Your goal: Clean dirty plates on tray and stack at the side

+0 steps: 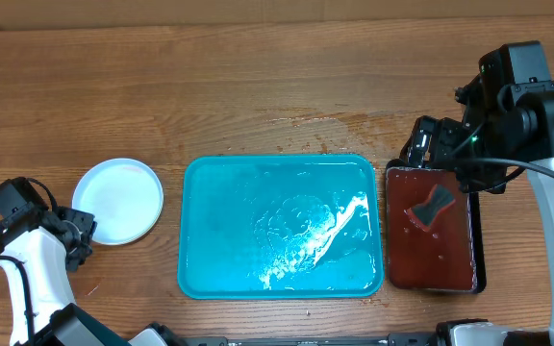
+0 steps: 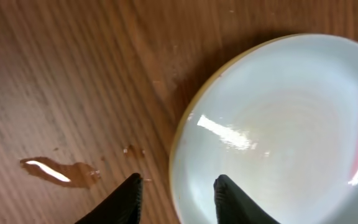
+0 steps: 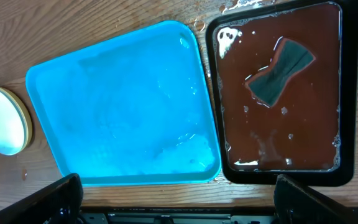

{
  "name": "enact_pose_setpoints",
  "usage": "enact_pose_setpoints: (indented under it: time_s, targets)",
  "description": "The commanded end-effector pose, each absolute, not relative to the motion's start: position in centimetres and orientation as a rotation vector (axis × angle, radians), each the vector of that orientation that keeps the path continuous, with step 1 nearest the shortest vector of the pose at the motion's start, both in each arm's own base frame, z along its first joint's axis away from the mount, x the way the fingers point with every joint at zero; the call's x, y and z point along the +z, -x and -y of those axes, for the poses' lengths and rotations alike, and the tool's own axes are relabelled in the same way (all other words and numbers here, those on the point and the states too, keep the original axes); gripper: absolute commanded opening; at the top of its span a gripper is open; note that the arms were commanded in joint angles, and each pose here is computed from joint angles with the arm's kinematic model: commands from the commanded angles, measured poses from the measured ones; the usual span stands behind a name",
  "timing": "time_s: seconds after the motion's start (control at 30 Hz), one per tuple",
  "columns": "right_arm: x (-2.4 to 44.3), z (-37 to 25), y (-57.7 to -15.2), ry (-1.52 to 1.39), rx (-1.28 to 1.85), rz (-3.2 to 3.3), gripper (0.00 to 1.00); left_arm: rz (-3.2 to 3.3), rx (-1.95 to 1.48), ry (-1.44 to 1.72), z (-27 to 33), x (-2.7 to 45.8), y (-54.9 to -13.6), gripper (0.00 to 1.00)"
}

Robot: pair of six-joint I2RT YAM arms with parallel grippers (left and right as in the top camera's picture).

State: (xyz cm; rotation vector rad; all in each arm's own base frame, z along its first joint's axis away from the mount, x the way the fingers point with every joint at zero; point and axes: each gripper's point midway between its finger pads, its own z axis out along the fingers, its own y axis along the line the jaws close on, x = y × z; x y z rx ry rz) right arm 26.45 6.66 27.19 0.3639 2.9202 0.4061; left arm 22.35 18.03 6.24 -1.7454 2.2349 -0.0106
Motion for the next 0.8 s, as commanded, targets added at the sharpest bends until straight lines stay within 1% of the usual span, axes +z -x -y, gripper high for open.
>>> enact_pose_setpoints:
  time_s: [0.0,0.13,0.23,0.3,0.43,0.6,0.77]
  targets:
    - [27.3,-6.8,-26.4,-0.349,0.404,-2.914,1.00,-2.263,-0.150,1.648,-17.0,6.6,-24.1,0.42]
    - [27.4,-6.8,-26.5,-0.348,0.405,-2.909,1.00,-2.298,-0.270,1.472,-16.2,8.8,-26.5,0.48]
    - [27.5,-6.8,-26.8,-0.275,0.400,-2.893,1.00,-2.345,-0.269,1.312,-15.7,11.3,-27.9,0.52]
    - [27.8,-6.8,-27.3,-0.221,0.393,-2.866,1.00,-2.374,-0.267,1.180,-14.9,13.3,-29.0,0.59]
    - [29.3,-6.7,-28.5,-0.169,0.383,-2.761,1.00,-2.397,-0.250,0.907,-12.4,17.4,-30.9,0.65]
    - [32.8,-6.4,-29.0,-0.057,0.358,-2.577,1.00,-2.368,-0.222,0.571,-8.5,22.9,-32.2,0.67]
    - [37.5,-6.2,-27.4,0.067,0.335,-2.366,1.00,-2.263,-0.212,0.300,-4.3,28.9,-31.6,0.68]
